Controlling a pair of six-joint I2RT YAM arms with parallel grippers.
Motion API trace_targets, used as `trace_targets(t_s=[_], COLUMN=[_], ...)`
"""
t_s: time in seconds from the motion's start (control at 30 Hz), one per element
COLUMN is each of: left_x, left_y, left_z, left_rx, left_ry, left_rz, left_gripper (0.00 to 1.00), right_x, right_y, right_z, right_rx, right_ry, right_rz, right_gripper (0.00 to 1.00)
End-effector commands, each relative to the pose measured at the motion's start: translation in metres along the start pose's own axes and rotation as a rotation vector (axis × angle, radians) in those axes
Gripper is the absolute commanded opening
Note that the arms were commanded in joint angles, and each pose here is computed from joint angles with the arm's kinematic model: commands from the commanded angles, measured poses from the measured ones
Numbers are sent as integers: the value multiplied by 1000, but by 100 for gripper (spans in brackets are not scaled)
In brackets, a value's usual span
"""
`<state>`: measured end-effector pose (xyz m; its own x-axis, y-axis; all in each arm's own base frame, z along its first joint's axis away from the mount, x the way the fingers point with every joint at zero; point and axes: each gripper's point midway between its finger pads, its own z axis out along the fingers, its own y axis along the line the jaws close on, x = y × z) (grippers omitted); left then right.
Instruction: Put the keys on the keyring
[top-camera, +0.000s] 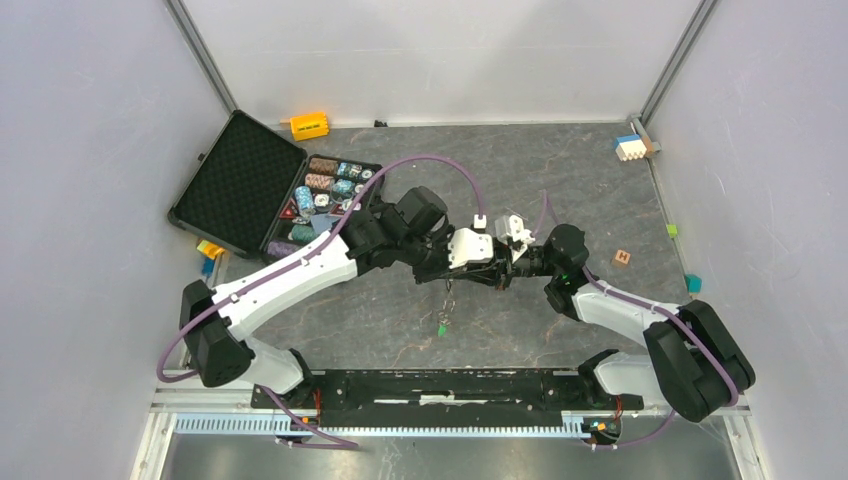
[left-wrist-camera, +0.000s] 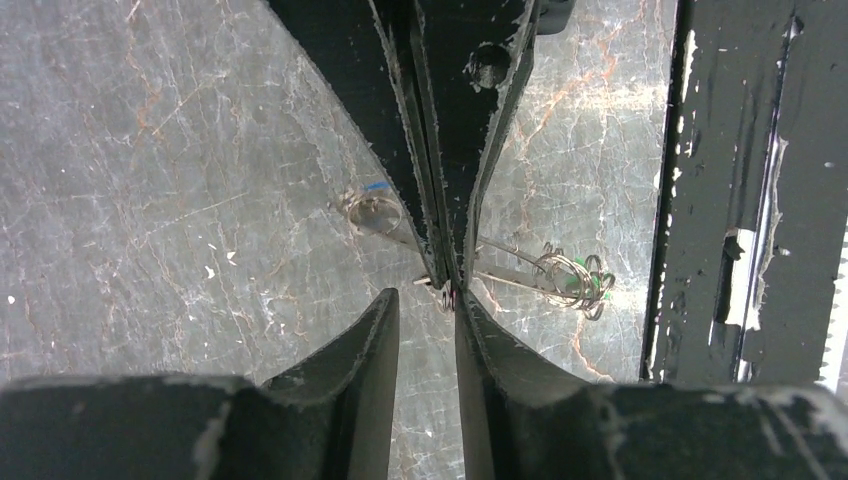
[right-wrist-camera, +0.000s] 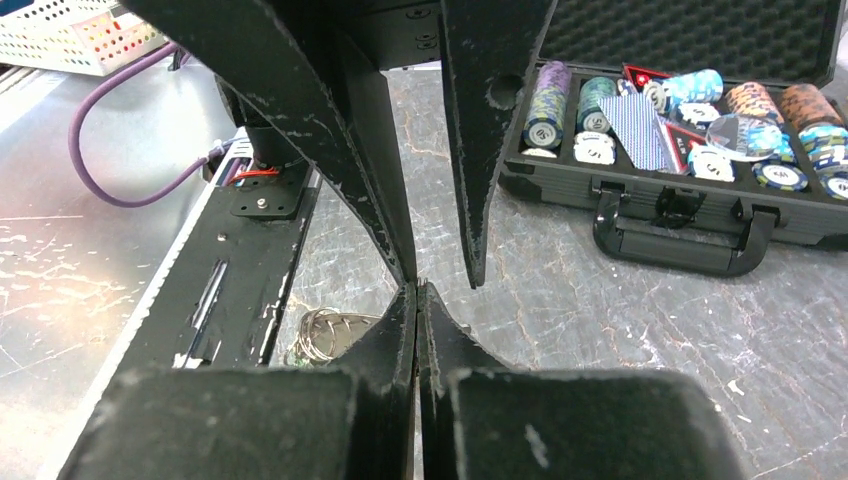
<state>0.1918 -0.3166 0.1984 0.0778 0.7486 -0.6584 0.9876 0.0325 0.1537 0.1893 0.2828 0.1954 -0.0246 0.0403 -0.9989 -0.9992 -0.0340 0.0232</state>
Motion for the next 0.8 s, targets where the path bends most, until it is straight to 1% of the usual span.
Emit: trace_targets(t_s=[0.0, 0.23, 0.33, 0.47, 0.53, 0.67, 0.7, 0.77], left_x=[-23, -16, -14, 1, 12, 37, 43, 52], left_y=[3, 2, 2, 4, 8, 17, 20, 26], left_z=[-16, -16, -15, -14, -15, -24, -28, -37], left_rx=[-19, -8, -5, -17, -27, -61, -76, -109], left_ry=[-121, -126, -122, -102, -95, -88, -91, -102], left_rz=[2, -10, -9, -13, -35, -99, -120, -153], left_gripper=[35, 35, 34, 34, 35, 37, 38, 39], right_x=[-21, -20, -12, 16, 25, 37, 41, 48], right_y=[0, -3, -9, -27, -33, -43, -43, -46], right_z=[0, -2, -3, -9, -13, -14, -12, -6], right_rx=[-1, 11, 25, 80, 106, 154, 151, 154], right_ry=[-53, -47, -12, 134, 186, 244, 258, 283], right_rz=[-92, -93, -108, -153, -182, -180, -172, -155], right_gripper=[0, 0, 0, 0, 1, 32, 37, 39])
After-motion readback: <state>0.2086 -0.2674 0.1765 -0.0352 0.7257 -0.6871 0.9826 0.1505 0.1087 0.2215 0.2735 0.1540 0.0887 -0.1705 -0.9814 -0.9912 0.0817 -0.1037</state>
